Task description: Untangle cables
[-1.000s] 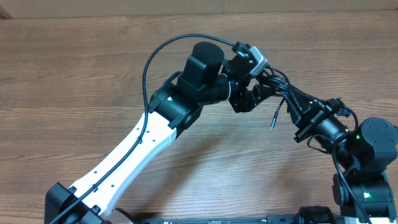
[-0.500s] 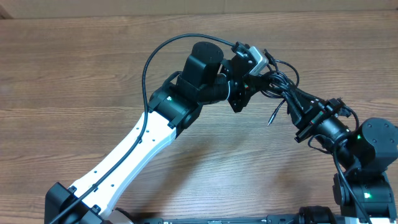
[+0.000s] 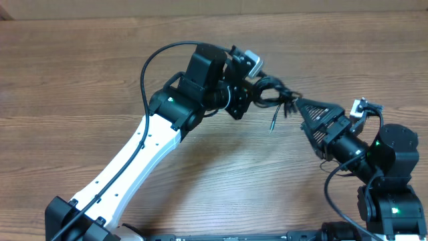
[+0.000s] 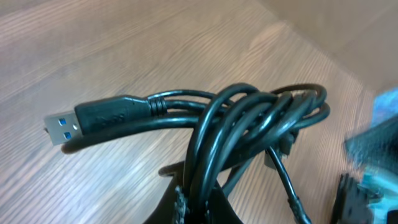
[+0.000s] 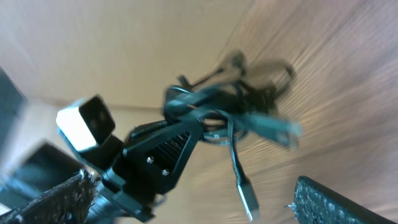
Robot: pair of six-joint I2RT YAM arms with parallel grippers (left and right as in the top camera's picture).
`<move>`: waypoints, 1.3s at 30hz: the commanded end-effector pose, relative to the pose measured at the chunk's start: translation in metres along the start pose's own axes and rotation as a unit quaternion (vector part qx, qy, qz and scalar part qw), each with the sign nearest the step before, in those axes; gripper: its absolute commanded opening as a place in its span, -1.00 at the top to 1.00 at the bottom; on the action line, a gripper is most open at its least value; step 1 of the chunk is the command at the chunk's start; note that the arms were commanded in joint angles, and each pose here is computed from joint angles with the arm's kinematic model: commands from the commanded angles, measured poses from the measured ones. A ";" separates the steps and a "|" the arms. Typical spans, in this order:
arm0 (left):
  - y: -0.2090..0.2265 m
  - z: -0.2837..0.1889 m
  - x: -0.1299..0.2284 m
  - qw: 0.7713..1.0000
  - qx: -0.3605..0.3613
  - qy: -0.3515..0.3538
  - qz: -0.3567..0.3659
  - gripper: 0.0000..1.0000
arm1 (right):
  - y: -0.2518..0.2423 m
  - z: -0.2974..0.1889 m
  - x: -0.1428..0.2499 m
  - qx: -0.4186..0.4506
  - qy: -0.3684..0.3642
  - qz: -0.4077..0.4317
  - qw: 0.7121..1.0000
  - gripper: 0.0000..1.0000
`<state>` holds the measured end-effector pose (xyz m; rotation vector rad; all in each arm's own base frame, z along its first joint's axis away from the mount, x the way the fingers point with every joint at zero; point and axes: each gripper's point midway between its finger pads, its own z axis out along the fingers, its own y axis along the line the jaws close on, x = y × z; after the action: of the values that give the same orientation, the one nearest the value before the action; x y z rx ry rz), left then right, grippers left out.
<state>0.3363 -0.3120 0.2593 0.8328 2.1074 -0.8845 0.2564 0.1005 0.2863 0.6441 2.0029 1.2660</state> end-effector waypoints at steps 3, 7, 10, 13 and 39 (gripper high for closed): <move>-0.005 -0.011 0.026 0.994 -0.005 0.061 0.087 0.92 | -0.011 -0.005 -0.005 0.042 -0.014 -0.246 0.968 -1.00; -0.013 -0.013 0.039 0.993 0.020 0.084 0.086 0.92 | -0.018 -0.014 -0.006 0.083 -0.004 -0.327 0.941 -1.00; -0.033 -0.013 0.042 0.990 0.070 0.085 0.092 0.92 | -0.016 -0.031 -0.007 0.133 0.021 -0.399 0.907 -1.00; -0.054 -0.008 0.047 0.986 0.092 0.092 0.106 0.92 | -0.010 -0.038 -0.001 0.138 0.063 -0.448 0.881 -1.00; -0.053 -0.013 0.013 0.991 0.116 0.042 -0.050 0.92 | -0.009 -0.042 0.036 0.070 0.153 -0.523 0.836 0.93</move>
<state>0.2457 -0.3545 0.2608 1.1905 2.0421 -1.2106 0.2037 0.0969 0.2713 -0.6172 2.1869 0.5435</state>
